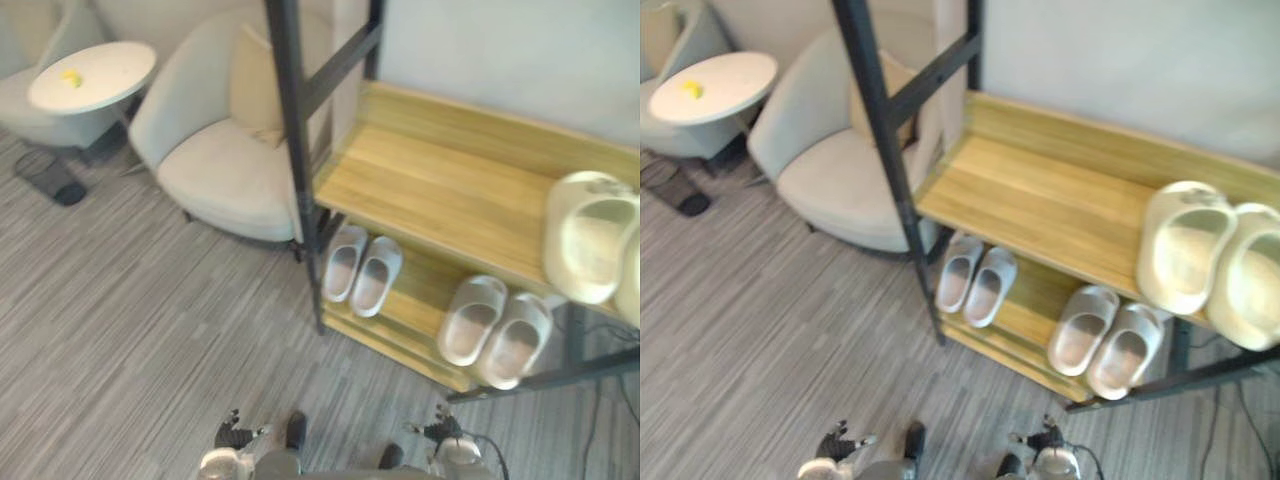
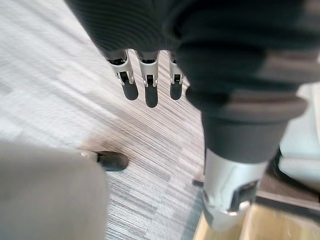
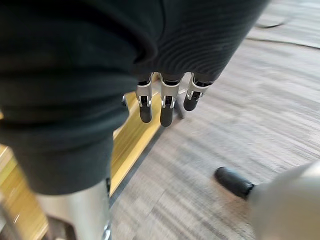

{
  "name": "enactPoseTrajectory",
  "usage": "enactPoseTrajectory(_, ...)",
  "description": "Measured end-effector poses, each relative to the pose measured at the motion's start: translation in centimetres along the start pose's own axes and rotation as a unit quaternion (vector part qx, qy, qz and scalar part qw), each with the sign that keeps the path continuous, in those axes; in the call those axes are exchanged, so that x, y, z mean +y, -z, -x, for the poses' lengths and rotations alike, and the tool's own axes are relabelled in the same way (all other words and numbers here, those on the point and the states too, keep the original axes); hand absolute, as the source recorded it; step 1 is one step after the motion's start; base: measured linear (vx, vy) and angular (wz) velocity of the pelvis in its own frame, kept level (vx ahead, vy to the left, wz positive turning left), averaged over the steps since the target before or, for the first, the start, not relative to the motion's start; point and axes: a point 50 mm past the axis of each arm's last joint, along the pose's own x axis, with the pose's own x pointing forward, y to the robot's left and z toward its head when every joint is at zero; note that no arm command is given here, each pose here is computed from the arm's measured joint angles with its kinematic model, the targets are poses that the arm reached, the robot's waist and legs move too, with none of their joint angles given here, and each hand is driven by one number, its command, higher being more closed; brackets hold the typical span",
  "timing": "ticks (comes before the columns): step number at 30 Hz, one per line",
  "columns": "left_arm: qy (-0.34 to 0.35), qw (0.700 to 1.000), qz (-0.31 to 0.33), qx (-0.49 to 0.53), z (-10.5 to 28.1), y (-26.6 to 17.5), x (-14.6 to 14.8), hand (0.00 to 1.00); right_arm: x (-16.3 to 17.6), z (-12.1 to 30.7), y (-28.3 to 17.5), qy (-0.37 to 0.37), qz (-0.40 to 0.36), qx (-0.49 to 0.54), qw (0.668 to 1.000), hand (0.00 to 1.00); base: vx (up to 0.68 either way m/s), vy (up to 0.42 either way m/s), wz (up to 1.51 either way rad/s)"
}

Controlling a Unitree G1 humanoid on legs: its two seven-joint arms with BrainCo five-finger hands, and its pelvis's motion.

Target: Organize the slippers on the shoe rack

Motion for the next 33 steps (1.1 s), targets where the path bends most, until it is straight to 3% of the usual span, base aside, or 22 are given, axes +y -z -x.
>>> enactPoseTrajectory(7,0.008,1.0,-0.002,-0.008,-0.4,-1.1,-0.8,0.0,-1.3,-0.6,-2.5,0.035,-0.034,-0.032,0.998,0.0,-0.06,0.088,0.43)
enactPoseTrajectory(12,-0.004,1.0,-0.017,-0.006,-0.5,-1.0,0.5,0.0,0.2,0.0,-0.7,0.015,-0.037,0.004,0.999,0.0,-0.08,0.124,0.35)
enactPoseTrajectory(22,0.004,1.0,-0.01,-0.015,-0.9,-2.3,-0.3,0.0,1.3,1.1,2.3,0.004,-0.054,0.045,0.998,0.0,0.02,-0.096,1.09)
enactPoseTrajectory(27,0.013,1.0,0.021,-0.004,-0.8,-2.2,-1.7,0.0,0.8,1.0,2.7,0.017,-0.08,0.061,0.995,0.0,0.19,-0.102,0.88)
enactPoseTrajectory(33,-0.002,0.997,0.067,-0.028,-0.6,-3.3,-1.6,0.0,3.3,1.4,0.3,-0.016,-0.085,0.015,0.996,0.0,0.15,-0.032,0.27)
